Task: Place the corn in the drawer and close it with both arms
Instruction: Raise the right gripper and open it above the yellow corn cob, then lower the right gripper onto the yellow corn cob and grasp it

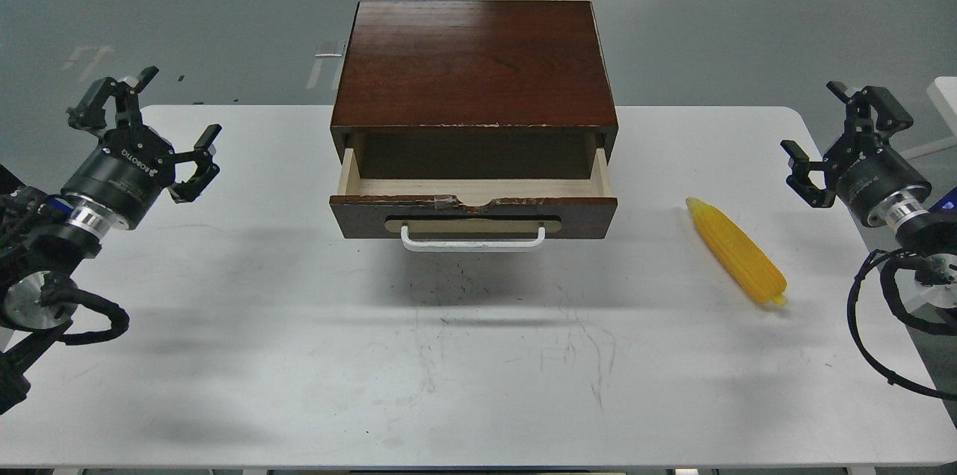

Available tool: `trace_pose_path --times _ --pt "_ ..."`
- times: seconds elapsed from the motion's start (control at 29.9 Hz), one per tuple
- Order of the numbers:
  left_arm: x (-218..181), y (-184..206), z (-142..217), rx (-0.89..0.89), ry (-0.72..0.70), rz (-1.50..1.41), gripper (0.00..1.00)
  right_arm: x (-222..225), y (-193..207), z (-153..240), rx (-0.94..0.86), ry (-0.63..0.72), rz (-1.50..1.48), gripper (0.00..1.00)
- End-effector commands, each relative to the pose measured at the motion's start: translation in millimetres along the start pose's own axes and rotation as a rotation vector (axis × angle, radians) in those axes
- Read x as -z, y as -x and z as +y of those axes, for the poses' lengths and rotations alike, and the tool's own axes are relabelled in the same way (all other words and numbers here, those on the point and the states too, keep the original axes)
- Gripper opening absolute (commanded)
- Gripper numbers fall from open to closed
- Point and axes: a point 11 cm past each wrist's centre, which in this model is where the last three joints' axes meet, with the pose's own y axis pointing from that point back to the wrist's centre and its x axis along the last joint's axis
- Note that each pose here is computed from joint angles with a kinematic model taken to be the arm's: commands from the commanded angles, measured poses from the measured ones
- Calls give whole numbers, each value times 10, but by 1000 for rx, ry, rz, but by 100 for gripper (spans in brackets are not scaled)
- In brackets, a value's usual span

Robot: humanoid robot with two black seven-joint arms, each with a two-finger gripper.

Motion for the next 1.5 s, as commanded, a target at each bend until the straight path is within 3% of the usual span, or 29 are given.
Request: trace_pose_path --times 0.0,0.47,0.57,0.63,0.84,1.07,1.34,1.47 --pt "10 45 -12 27 -16 -34 100 -1 2 2 1 2 1 100" --pt "-81 160 -109 66 1 -41 100 22 40 -22 28 19 43 100" --pt "-64 181 -117 71 0 -37 100 234 132 -113 93 28 158 100" --pt "-48 186 -117 72 -1 -34 100 633 163 -176 150 23 331 100" --pt "-42 205 -121 77 -2 -32 100 1023 402 -222 297 69 641 100" --pt "-48 235 -129 86 0 -28 100 479 670 -85 579 320 1071 100" --pt "-36 258 -134 93 -2 -24 100 -78 416 147 677 473 1494 100" --pt "-31 262 -136 93 -2 -23 100 -166 372 168 697 497 1543 100"
